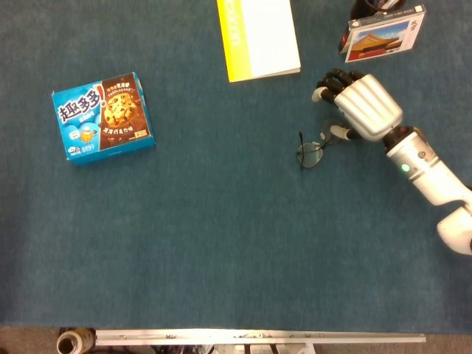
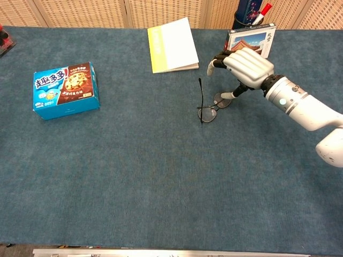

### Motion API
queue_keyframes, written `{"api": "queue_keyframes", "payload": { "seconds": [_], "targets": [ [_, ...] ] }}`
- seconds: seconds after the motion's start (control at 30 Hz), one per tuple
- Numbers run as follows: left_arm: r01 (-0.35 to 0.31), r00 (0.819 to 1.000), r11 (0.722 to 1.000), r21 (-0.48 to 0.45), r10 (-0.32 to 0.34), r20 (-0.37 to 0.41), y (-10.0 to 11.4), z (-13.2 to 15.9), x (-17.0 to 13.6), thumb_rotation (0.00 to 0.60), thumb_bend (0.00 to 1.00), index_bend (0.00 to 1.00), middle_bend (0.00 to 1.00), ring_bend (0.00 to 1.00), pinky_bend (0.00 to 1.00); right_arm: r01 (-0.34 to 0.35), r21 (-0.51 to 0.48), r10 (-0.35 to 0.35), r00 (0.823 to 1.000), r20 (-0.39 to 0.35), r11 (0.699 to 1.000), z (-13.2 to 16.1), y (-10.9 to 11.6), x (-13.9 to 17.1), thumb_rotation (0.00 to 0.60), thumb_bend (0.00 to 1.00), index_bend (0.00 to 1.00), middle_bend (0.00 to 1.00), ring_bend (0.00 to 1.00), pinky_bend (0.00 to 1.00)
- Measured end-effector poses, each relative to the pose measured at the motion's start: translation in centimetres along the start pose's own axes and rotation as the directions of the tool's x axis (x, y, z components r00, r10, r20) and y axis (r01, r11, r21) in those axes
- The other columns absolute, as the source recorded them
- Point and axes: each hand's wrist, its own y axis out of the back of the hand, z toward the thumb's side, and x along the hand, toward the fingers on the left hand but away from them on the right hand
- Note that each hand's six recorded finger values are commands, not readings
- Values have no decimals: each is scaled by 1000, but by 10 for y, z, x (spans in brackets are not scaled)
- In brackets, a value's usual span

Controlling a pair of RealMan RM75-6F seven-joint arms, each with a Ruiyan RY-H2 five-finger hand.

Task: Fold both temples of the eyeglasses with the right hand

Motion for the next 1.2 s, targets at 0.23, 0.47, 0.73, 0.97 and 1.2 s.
{"api": "queue_keyframes", "payload": {
  "seconds": [0.23, 0.47, 0.73, 0.97, 1.2],
  "targets": [
    [0, 1000, 1000, -1, 0, 2, 0, 0, -1, 600, 288, 516, 430, 283, 394, -10, 4, 10, 1000, 1, 1000, 0, -4, 1, 600, 106, 391, 331, 222, 404],
    [2, 1000, 1000, 2, -2, 1, 0, 0, 0, 600, 288, 516, 430, 283, 394, -21, 9, 21, 1000, 9, 1000, -2, -6, 2, 600, 106, 391, 331, 222, 404],
    [2, 1000, 1000, 3, -2, 1, 0, 0, 0, 600, 288, 516, 430, 283, 394, -31, 13, 31, 999, 20, 999, -6, -9, 4, 600, 106, 391, 331, 222, 405],
    [3, 1000, 1000, 3, -3, 1, -1, 0, 0, 600, 288, 516, 430, 283, 394, -26, 11, 26, 1000, 17, 1000, -5, -8, 4, 600, 106, 391, 331, 222, 405],
    [7, 1000, 1000, 3, -7, -3, -1, -1, 1, 600, 288, 516, 430, 283, 394, 53, 2, -53, 999, -11, 999, -3, 13, 2, 600, 106, 391, 331, 222, 404]
  ]
}}
